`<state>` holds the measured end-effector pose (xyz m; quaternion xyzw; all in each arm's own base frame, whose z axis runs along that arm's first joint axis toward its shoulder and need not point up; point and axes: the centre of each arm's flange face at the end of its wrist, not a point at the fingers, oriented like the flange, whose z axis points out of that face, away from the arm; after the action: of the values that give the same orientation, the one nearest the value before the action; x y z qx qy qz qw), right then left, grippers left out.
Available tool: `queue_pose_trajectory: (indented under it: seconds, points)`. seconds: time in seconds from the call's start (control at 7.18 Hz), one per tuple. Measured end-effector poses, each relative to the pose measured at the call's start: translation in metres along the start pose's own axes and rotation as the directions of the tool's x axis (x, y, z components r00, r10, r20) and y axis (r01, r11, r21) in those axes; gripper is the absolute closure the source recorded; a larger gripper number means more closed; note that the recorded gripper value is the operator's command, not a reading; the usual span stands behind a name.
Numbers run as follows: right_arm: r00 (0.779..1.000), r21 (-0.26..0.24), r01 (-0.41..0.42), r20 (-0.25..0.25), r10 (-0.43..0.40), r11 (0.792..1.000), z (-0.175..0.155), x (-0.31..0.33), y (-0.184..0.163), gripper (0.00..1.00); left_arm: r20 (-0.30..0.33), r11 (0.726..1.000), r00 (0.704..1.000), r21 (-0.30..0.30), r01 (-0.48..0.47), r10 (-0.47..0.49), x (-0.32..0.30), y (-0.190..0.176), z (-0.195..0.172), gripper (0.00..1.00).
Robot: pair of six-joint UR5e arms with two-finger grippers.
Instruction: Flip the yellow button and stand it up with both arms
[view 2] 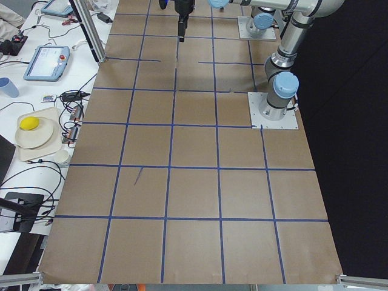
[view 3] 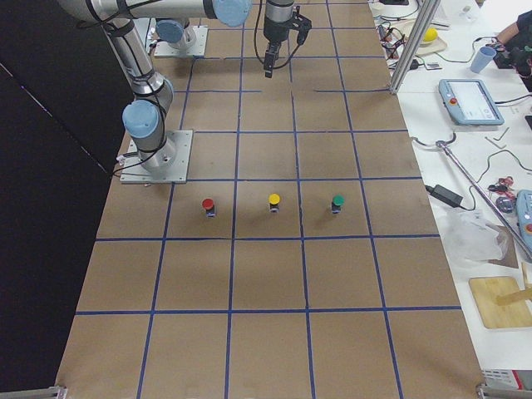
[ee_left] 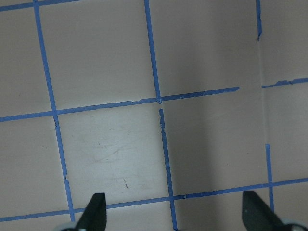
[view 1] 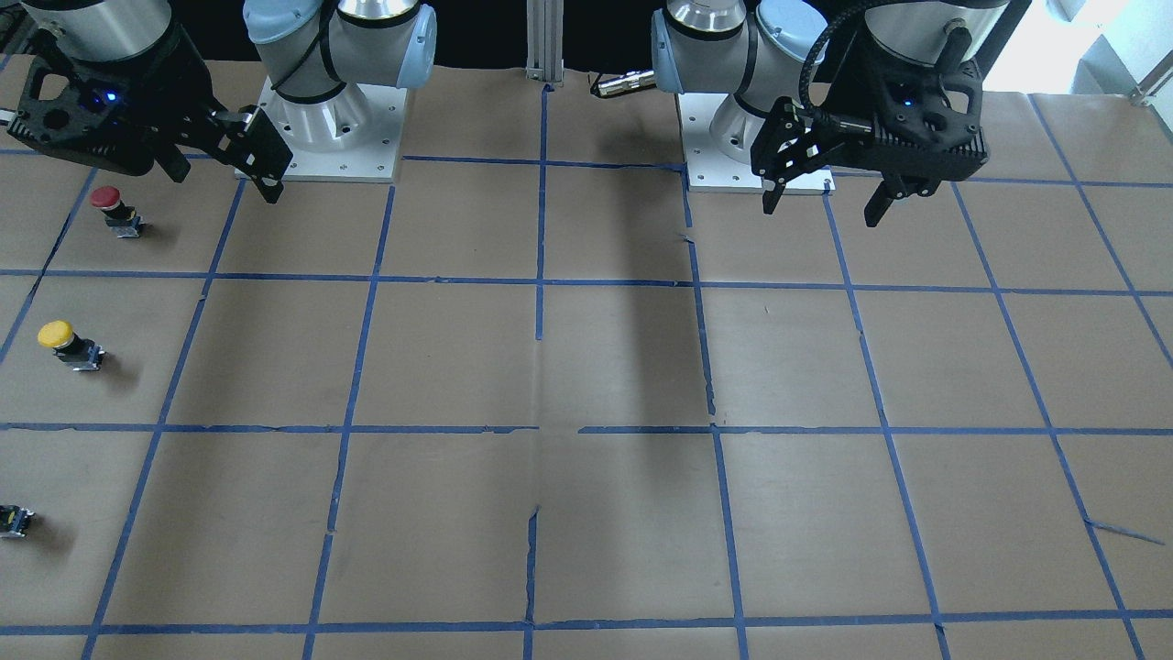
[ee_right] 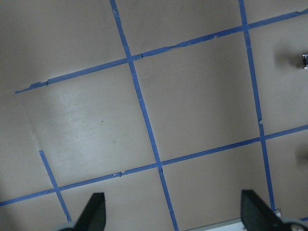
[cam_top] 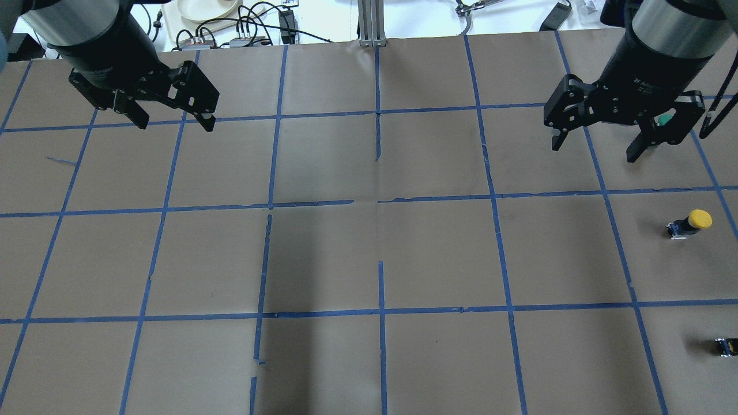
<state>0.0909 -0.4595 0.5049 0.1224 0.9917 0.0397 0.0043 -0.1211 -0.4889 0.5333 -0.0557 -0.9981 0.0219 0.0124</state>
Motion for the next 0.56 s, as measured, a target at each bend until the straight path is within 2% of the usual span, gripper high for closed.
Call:
queue_pose_trajectory:
  seconds: [0.56]
  points:
    - [0.999,-0.001,0.037,0.003,-0.037,0.999,0.003,-0.016,0.005,0.00,0.002,1.000,1.000,0.006,0.003,-0.003,0.000,0.000,-0.001,0.00]
